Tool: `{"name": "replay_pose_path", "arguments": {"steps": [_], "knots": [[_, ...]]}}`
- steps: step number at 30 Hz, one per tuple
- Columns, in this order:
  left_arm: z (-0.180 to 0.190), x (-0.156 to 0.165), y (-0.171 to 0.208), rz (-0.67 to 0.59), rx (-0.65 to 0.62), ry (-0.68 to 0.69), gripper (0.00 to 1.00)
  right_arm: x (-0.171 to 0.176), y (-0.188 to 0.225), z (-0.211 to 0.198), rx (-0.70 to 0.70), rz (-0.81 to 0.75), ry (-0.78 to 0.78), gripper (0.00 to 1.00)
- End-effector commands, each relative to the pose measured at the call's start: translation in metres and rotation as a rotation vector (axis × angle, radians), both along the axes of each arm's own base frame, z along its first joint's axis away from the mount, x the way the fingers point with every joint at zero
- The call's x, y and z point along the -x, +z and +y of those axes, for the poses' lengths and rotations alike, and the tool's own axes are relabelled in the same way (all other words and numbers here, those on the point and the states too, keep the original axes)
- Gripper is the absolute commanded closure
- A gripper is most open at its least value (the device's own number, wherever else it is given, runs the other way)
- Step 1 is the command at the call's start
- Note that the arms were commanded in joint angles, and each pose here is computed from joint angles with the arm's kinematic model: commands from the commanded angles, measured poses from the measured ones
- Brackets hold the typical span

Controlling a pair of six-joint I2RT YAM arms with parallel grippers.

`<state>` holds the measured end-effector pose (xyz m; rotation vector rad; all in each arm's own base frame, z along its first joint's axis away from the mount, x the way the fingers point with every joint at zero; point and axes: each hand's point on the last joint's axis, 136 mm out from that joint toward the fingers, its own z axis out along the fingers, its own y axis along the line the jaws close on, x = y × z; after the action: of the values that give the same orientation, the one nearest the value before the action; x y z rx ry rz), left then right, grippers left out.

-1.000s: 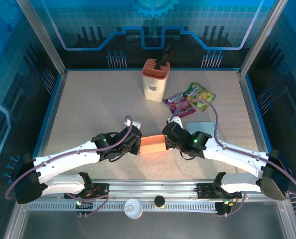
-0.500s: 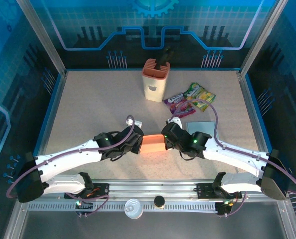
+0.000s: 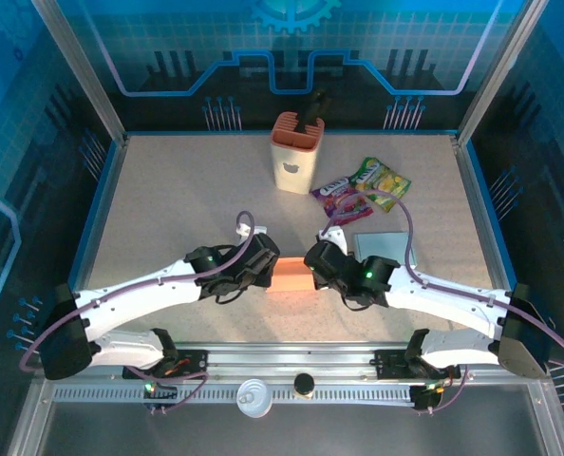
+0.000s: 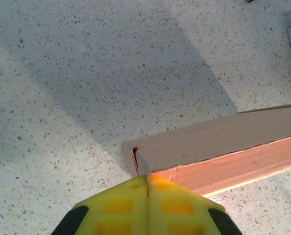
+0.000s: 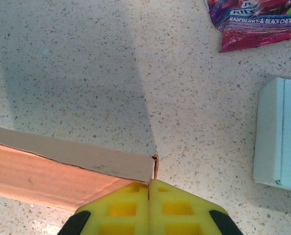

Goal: Fold the paper box

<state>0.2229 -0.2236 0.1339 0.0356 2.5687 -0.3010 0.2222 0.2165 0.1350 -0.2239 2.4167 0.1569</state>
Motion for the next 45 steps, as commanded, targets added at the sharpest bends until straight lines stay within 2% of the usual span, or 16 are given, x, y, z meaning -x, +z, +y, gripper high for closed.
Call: {"name": "replay_pose_path", "arguments": {"steps": [1, 12, 26, 33, 38, 41, 45], "knots": [[-0.015, -0.001, 0.009, 0.033, 0.082, 0.036, 1.00, 0.001, 0.007, 0.006, -0.019, -0.014, -0.006, 1.00], [-0.022, -0.003, 0.005, 0.050, 0.103, 0.050, 1.00, 0.000, 0.006, 0.005, -0.015, -0.022, -0.010, 1.00], [-0.015, -0.001, -0.013, -0.025, 0.086, -0.018, 1.00, 0.001, -0.002, 0.000, -0.009, -0.041, 0.002, 1.00], [-0.014, 0.006, -0.021, -0.055, 0.029, -0.043, 1.00, 0.007, -0.008, -0.002, -0.009, -0.009, 0.001, 1.00], [-0.005, 0.011, -0.028, -0.087, -0.027, -0.009, 1.00, 0.015, -0.014, -0.009, -0.030, 0.023, -0.011, 1.00], [0.001, 0.012, -0.030, -0.116, -0.035, 0.029, 1.00, 0.022, -0.013, -0.013, -0.061, 0.042, -0.016, 0.85], [0.004, 0.012, -0.029, -0.148, -0.046, 0.060, 1.00, 0.035, -0.009, -0.014, -0.146, 0.091, -0.009, 0.57]]}}
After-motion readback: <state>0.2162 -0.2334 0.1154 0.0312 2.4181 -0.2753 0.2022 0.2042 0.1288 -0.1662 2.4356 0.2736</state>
